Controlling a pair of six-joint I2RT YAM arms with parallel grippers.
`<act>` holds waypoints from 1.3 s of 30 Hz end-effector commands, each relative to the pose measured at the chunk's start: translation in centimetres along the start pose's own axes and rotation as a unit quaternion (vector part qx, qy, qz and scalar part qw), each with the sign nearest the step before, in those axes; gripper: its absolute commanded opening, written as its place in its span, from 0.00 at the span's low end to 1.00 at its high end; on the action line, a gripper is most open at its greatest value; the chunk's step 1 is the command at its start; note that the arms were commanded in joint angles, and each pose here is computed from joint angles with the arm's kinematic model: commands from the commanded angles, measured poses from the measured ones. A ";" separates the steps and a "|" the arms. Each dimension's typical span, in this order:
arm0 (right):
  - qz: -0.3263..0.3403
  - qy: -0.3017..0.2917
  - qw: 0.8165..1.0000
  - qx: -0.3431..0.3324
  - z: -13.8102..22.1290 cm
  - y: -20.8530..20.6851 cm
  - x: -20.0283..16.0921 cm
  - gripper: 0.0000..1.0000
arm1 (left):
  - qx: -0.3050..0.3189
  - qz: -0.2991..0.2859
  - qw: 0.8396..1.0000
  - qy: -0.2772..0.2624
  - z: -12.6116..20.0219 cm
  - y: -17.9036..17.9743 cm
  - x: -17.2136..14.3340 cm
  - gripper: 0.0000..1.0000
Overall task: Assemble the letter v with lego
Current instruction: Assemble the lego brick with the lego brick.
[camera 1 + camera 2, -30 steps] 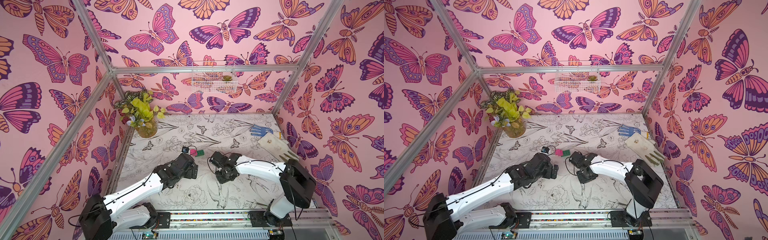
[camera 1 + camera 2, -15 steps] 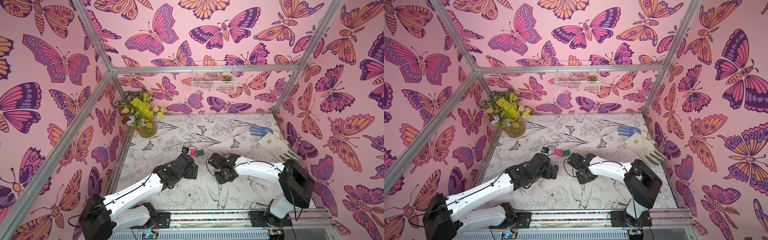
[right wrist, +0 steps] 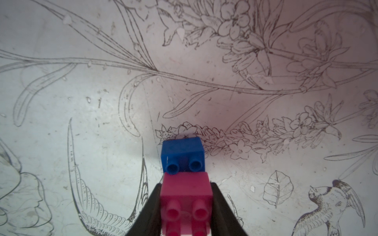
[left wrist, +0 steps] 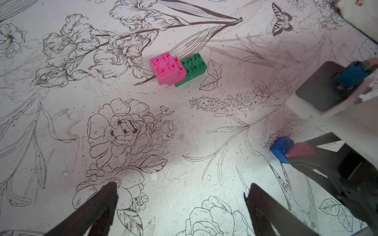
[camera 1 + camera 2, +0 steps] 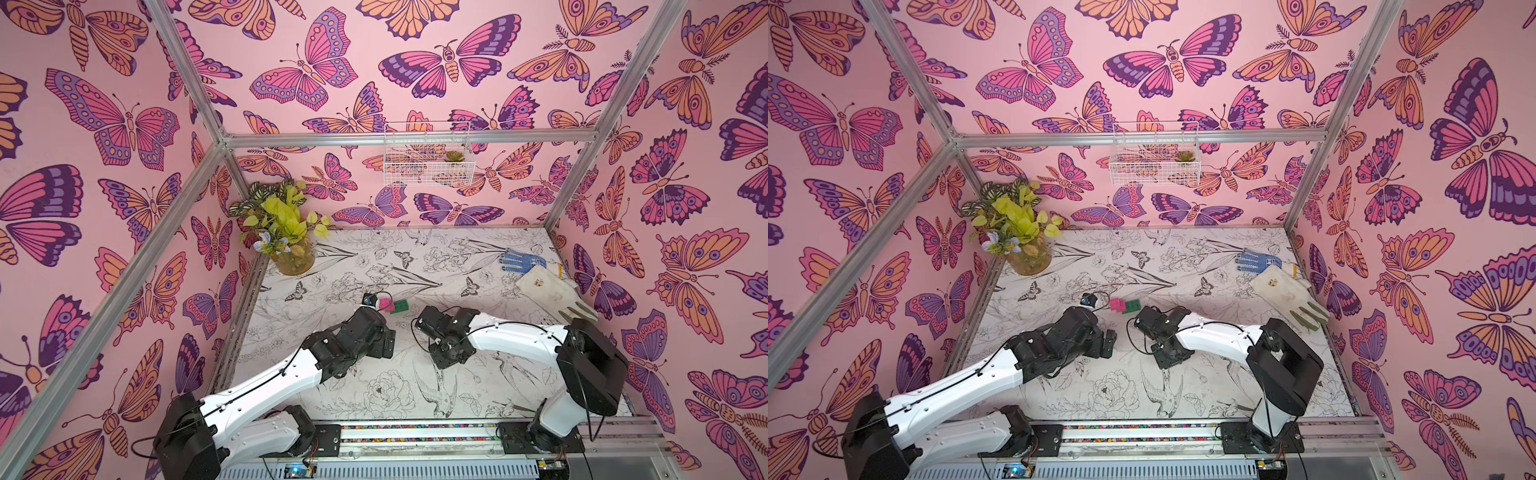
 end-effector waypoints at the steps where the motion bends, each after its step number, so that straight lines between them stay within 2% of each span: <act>1: -0.021 0.089 0.996 -0.012 -3.4 -0.4 -3.9 0.00 | 0.001 0.000 1.000 0.007 0.2 0.6 -0.6 1.00; 10: -0.039 0.105 0.993 -0.029 -2.7 -1.6 -4.6 0.00 | -0.020 0.001 1.000 0.008 0.9 0.1 -0.6 1.00; 16: -0.010 0.114 0.993 -0.036 -2.0 -1.9 -4.9 0.00 | -0.013 -0.008 1.000 0.012 0.6 0.3 -0.7 1.00; 25: 0.025 0.125 0.992 -0.009 -2.0 -1.4 -5.0 0.00 | -0.016 -0.003 1.000 0.008 0.9 0.8 -0.8 1.00; 39: -0.020 0.136 0.990 -0.015 -1.6 -1.6 -5.4 0.00 | -0.025 0.003 1.000 0.009 1.1 0.6 -0.8 1.00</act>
Point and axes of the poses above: each gripper's point midway between its finger pads, its own z axis back along the fingers, its own y axis along the line the jaws close on, x = y × z, the point moved 4 cm from there along z, back along the fingers, and after that the axes turned 8 degrees about z, right-handed, at the moved point
